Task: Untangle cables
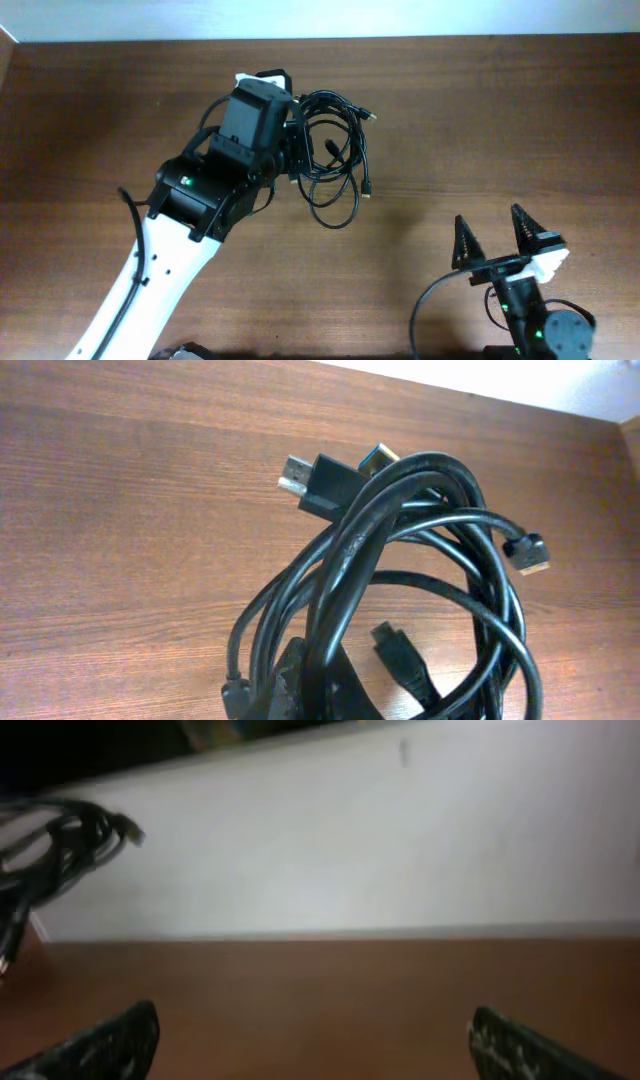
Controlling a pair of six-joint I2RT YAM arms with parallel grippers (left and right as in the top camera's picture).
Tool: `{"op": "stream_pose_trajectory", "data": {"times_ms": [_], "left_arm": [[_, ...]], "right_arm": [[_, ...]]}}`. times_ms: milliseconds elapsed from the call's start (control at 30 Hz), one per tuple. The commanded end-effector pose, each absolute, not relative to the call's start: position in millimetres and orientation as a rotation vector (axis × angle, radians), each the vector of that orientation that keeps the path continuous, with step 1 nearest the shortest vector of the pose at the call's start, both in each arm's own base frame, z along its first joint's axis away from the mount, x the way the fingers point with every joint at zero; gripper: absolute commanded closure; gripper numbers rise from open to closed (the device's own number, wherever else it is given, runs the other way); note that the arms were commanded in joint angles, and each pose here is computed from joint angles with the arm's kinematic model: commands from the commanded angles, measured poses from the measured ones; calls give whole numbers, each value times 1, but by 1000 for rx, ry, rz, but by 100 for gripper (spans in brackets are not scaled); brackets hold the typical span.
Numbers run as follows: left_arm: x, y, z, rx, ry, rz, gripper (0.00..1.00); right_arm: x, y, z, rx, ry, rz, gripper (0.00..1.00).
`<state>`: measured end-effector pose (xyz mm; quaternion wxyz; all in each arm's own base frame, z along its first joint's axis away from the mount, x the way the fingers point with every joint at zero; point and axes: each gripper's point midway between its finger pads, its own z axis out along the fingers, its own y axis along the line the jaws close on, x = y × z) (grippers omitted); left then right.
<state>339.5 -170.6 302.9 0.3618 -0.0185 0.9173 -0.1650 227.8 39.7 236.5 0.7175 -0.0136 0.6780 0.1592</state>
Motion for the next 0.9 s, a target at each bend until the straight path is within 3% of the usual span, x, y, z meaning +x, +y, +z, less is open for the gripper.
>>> {"op": "stream_pose_trajectory", "data": {"times_ms": [0,167,367,467,600,633,667,700,867], "left_arm": [[337,-170,328,-77,2300,-489,100],[337,-181,335,-3,2275,-545,100],[333,-216,359,244,2168,-722,100],[307,-247,370,645,2041,-832,100],[286,-270,371,776,2001,-862,100],[278,-279,372,811,1986,-876,100],[271,-287,374,839,1966,-893,100],[265,-295,377,863,1944,-904,100],[255,-313,387,877,1892,-919,100]], "right_arm": [[204,47,280,28,1500,482,2],[171,47,322,70,1647,491,2],[165,48,341,160,1976,507,2],[173,60,370,5,1996,511,2],[158,101,380,-166,1992,783,2],[155,106,383,-195,1981,821,5],[154,107,383,-199,1982,829,30],[153,107,380,-195,1993,832,37],[147,107,365,-161,2066,846,34]]}}
